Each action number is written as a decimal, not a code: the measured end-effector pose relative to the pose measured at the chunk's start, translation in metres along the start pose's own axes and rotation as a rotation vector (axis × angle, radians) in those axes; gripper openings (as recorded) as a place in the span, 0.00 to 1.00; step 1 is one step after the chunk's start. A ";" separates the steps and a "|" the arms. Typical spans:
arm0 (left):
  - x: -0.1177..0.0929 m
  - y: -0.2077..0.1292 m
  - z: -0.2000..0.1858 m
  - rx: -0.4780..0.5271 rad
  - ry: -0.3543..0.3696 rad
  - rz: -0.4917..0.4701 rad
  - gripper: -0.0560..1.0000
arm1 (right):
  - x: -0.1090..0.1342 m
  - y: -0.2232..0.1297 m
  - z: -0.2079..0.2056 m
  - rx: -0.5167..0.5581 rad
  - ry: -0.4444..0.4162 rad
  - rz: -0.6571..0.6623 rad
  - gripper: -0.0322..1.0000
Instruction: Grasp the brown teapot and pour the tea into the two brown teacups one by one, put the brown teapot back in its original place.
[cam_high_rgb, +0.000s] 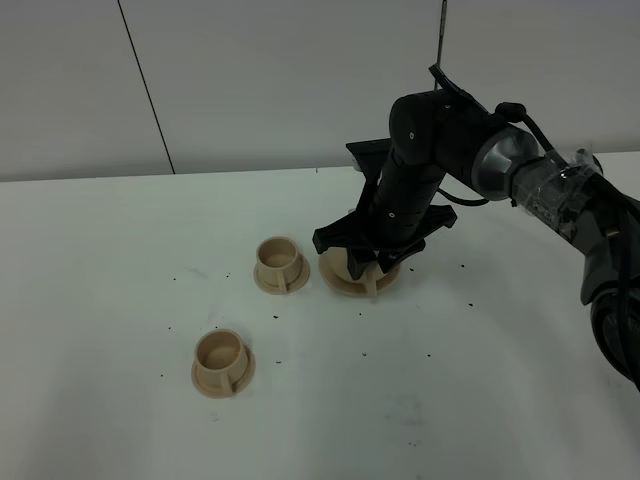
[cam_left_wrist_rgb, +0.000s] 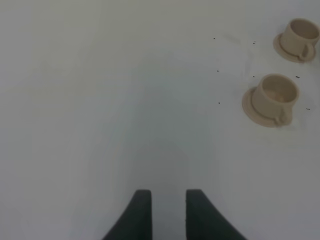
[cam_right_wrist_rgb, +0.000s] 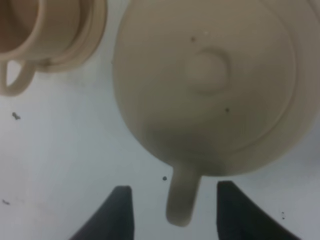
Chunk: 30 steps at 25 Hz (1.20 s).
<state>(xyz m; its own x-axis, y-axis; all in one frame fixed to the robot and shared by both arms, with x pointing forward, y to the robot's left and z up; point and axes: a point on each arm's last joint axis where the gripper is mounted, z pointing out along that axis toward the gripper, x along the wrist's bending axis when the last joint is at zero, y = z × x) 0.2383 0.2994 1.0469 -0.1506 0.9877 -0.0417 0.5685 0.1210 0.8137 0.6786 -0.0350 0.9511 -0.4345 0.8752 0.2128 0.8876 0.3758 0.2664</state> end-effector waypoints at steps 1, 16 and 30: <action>0.000 0.000 0.000 0.000 0.000 0.000 0.28 | 0.000 0.000 0.000 0.000 0.000 0.000 0.40; 0.000 0.000 0.000 0.000 0.000 0.000 0.28 | -0.001 0.000 0.000 -0.005 -0.009 -0.003 0.40; 0.000 0.000 0.000 0.000 0.000 0.000 0.28 | -0.003 -0.003 0.014 0.037 -0.006 0.005 0.40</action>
<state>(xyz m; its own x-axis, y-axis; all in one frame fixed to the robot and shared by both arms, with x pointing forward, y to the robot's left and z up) 0.2383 0.2994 1.0469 -0.1506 0.9877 -0.0417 0.5685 0.1210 0.8137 0.6793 -0.0349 0.9360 -0.4294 0.8788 0.2079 0.8947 0.3828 0.2302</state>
